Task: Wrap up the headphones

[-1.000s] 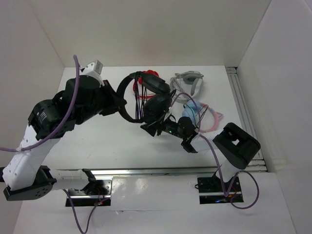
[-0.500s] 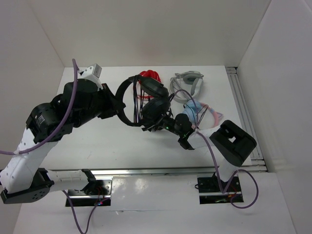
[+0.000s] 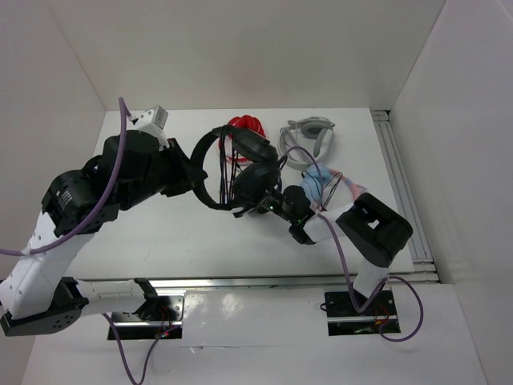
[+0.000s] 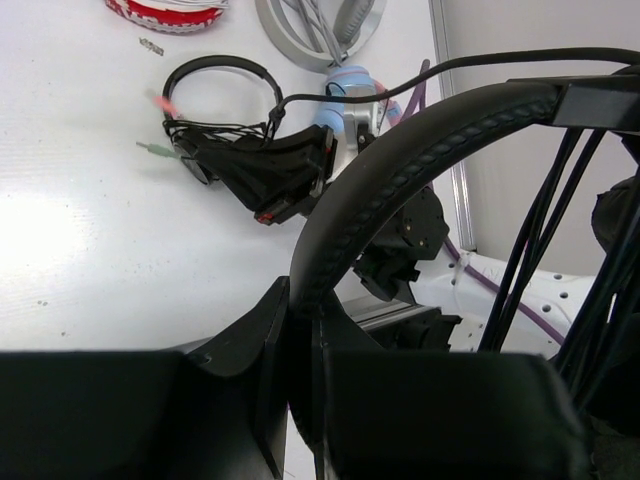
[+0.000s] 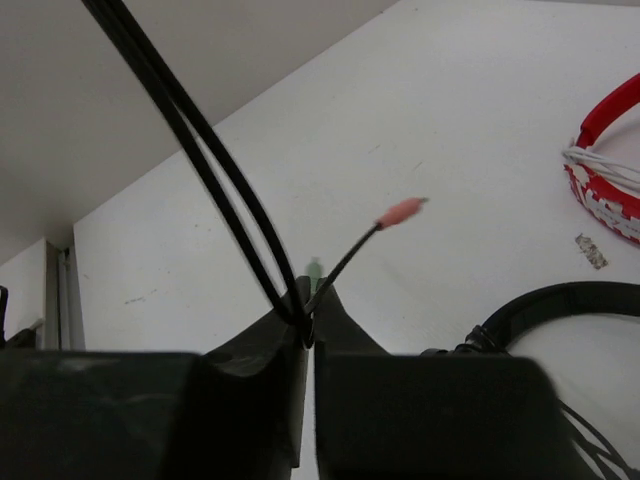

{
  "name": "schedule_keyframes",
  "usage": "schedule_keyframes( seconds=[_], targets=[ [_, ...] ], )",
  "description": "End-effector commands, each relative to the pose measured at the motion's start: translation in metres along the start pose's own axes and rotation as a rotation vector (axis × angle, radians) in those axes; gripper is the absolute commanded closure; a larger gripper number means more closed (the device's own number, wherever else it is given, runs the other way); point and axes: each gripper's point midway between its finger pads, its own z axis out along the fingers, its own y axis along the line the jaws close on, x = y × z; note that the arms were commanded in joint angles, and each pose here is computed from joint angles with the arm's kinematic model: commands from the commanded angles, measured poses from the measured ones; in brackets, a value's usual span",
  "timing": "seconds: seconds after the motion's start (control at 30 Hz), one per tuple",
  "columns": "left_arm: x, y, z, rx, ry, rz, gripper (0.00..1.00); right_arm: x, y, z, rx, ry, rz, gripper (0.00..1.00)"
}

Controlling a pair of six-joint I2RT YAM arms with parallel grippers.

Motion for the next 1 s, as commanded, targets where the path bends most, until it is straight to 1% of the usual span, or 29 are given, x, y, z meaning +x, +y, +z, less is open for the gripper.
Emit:
schedule_keyframes(
  seconds=[0.0, 0.07, 0.17, 0.2, 0.27, 0.3, 0.4, 0.43, 0.5, 0.53, 0.57, 0.67, 0.7, 0.73, 0.77, 0.8, 0.87, 0.93, 0.97],
  targets=[
    [-0.018, -0.021, -0.014, 0.111, -0.067, -0.069, 1.00, -0.026, 0.001, 0.016, -0.004, -0.088, -0.028, 0.99],
    [-0.022, -0.018, -0.013, 0.094, -0.085, -0.070, 1.00, -0.022, 0.004, 0.016, -0.019, -0.070, -0.017, 1.00],
    [-0.028, -0.013, -0.016, 0.077, -0.119, -0.075, 1.00, -0.027, 0.010, 0.004, -0.034, -0.079, -0.021, 1.00],
    [-0.032, -0.007, -0.018, 0.051, -0.147, -0.103, 1.00, -0.026, 0.014, 0.001, -0.039, -0.068, -0.028, 1.00],
    [-0.038, 0.000, -0.018, 0.009, -0.184, -0.128, 1.00, -0.019, 0.019, -0.007, -0.029, -0.012, -0.016, 1.00],
    [-0.043, 0.011, -0.015, -0.045, -0.224, -0.152, 1.00, -0.014, 0.026, -0.009, -0.039, 0.015, -0.037, 1.00],
    [-0.057, 0.022, -0.016, -0.106, -0.305, -0.188, 1.00, -0.003, 0.032, -0.026, 0.012, 0.078, -0.049, 1.00],
    [-0.067, 0.024, -0.011, -0.141, -0.347, -0.195, 1.00, 0.002, 0.041, -0.031, 0.006, 0.096, -0.059, 1.00],
    [-0.076, 0.027, -0.006, -0.173, -0.375, -0.205, 1.00, 0.006, 0.049, -0.042, 0.021, 0.141, -0.073, 1.00],
    [-0.084, 0.029, 0.001, -0.203, -0.392, -0.203, 1.00, 0.010, 0.055, -0.045, 0.031, 0.160, -0.088, 1.00],
    [-0.085, 0.033, 0.007, -0.230, -0.397, -0.200, 1.00, 0.018, 0.057, -0.054, 0.046, 0.211, -0.088, 1.00],
    [-0.098, 0.043, 0.019, -0.293, -0.445, -0.248, 1.00, 0.027, 0.084, -0.062, -0.007, 0.288, -0.129, 1.00],
    [-0.099, 0.048, 0.029, -0.324, -0.439, -0.244, 1.00, 0.032, 0.090, -0.071, -0.002, 0.331, -0.135, 1.00],
    [-0.101, 0.053, 0.037, -0.347, -0.443, -0.238, 1.00, 0.032, 0.094, -0.076, 0.007, 0.339, -0.157, 1.00],
    [-0.108, 0.063, 0.043, -0.379, -0.457, -0.244, 1.00, 0.027, 0.113, -0.083, -0.035, 0.330, -0.161, 1.00],
    [-0.110, 0.068, 0.054, -0.408, -0.453, -0.234, 1.00, 0.034, 0.116, -0.093, -0.040, 0.364, -0.177, 1.00],
    [-0.115, 0.085, 0.067, -0.463, -0.462, -0.238, 1.00, 0.035, 0.140, -0.110, -0.122, 0.388, -0.177, 1.00],
    [-0.114, 0.094, 0.081, -0.496, -0.456, -0.237, 1.00, 0.036, 0.155, -0.121, -0.174, 0.407, -0.187, 1.00],
    [-0.111, 0.102, 0.084, -0.529, -0.461, -0.215, 1.00, 0.037, 0.165, -0.131, -0.200, 0.420, -0.204, 1.00]
  ],
)
